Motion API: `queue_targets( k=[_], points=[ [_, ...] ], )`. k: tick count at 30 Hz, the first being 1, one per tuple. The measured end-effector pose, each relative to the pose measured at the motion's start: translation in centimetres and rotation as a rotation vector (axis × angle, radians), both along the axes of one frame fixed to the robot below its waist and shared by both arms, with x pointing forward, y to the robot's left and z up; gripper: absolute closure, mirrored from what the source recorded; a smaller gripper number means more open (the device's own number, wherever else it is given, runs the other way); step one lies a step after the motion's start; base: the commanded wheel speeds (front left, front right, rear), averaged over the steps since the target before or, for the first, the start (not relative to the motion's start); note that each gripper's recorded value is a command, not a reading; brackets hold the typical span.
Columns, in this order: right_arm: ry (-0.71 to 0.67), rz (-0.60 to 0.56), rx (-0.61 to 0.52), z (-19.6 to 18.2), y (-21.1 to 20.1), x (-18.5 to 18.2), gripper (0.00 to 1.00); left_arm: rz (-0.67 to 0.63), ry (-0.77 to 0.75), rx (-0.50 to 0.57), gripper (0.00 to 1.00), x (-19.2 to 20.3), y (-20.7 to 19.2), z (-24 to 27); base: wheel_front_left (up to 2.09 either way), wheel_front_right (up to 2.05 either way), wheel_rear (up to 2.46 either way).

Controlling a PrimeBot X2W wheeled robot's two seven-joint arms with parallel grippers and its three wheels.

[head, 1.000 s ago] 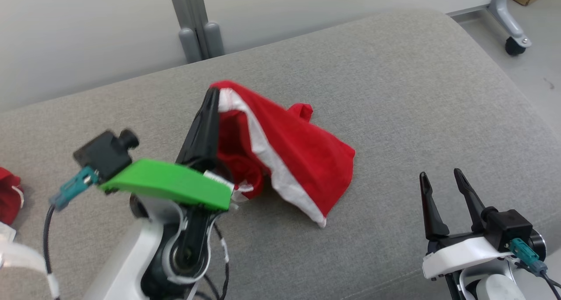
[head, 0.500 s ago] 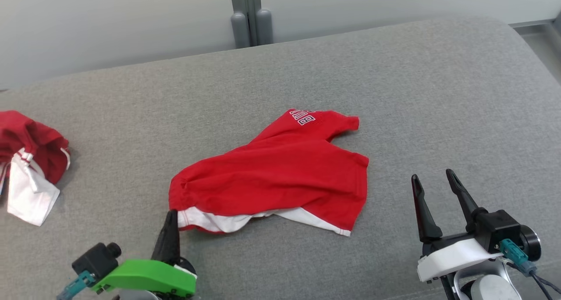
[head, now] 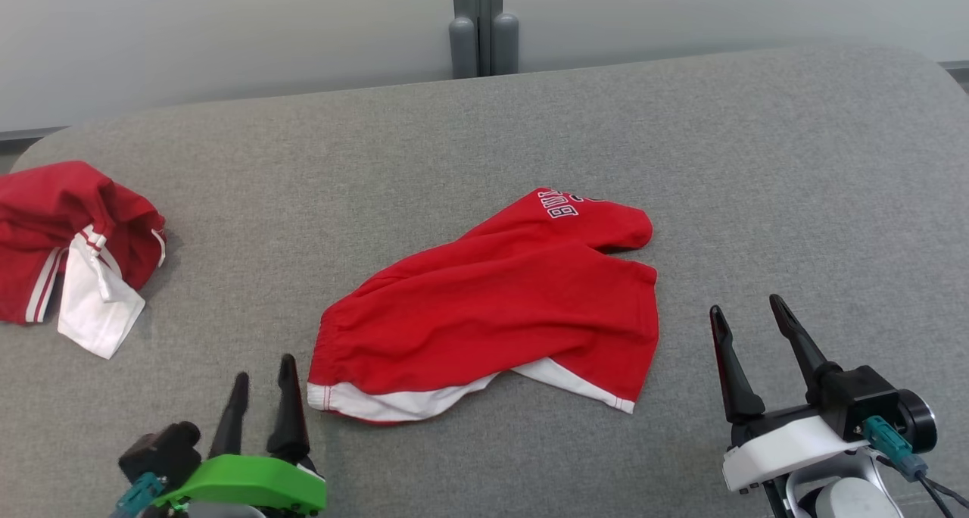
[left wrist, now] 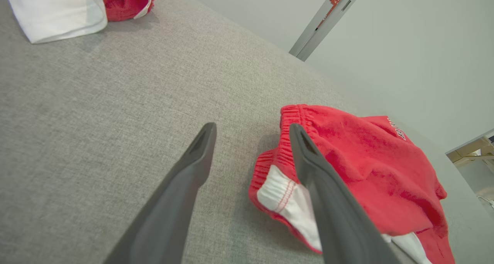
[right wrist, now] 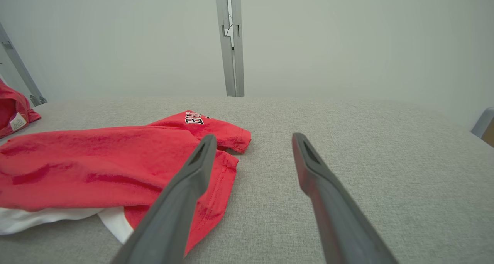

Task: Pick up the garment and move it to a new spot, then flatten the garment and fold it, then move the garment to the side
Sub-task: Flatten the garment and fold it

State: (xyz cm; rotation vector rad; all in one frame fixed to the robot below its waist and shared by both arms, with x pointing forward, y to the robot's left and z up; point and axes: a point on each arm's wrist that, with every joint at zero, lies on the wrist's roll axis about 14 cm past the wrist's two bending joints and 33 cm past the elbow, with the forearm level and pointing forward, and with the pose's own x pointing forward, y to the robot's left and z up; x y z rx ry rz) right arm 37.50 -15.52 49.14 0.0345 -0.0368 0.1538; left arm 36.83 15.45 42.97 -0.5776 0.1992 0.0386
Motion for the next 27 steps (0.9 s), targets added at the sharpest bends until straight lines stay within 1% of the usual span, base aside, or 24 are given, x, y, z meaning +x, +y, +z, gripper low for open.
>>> queue_targets(
  k=[4,6,8,12,15,20,22,27],
  points=[
    [-0.017,-0.004,0.003,0.5,-0.1,0.2,0.0,0.032,-0.161,0.14,0.0,0.5,1.8,4.3,0.0,0.0,0.0],
    [-0.032,-0.016,0.001,1.0,-0.5,0.4,0.0,0.029,-0.2,0.197,0.0,-0.1,2.0,5.2,0.0,0.0,0.0],
    [-0.05,-0.028,-0.002,1.5,-0.8,0.4,0.0,0.018,-0.227,0.27,0.0,-0.6,2.3,5.9,0.0,0.0,0.0],
    [-0.075,-0.058,-0.018,2.3,-1.8,0.3,0.0,-0.008,-0.251,0.377,0.0,-1.2,2.4,6.5,0.0,0.0,0.0],
    [-0.078,-0.087,-0.029,2.4,-2.8,-0.1,0.0,-0.026,-0.252,0.43,0.0,-1.7,2.4,6.5,0.0,0.0,0.0],
    [-0.071,-0.1,-0.071,2.2,-3.3,-0.7,0.0,-0.048,-0.248,0.446,0.0,-2.3,1.9,6.2,0.0,0.0,0.0],
    [-0.047,-0.092,-0.086,1.4,-3.1,-1.0,0.0,-0.047,-0.237,0.412,0.0,-2.5,1.9,5.8,0.0,0.0,0.0],
    [-0.012,-0.055,-0.082,0.3,-1.9,-1.2,0.0,-0.04,-0.177,0.369,0.0,-3.1,2.5,4.0,0.0,0.0,0.0]
  ],
)
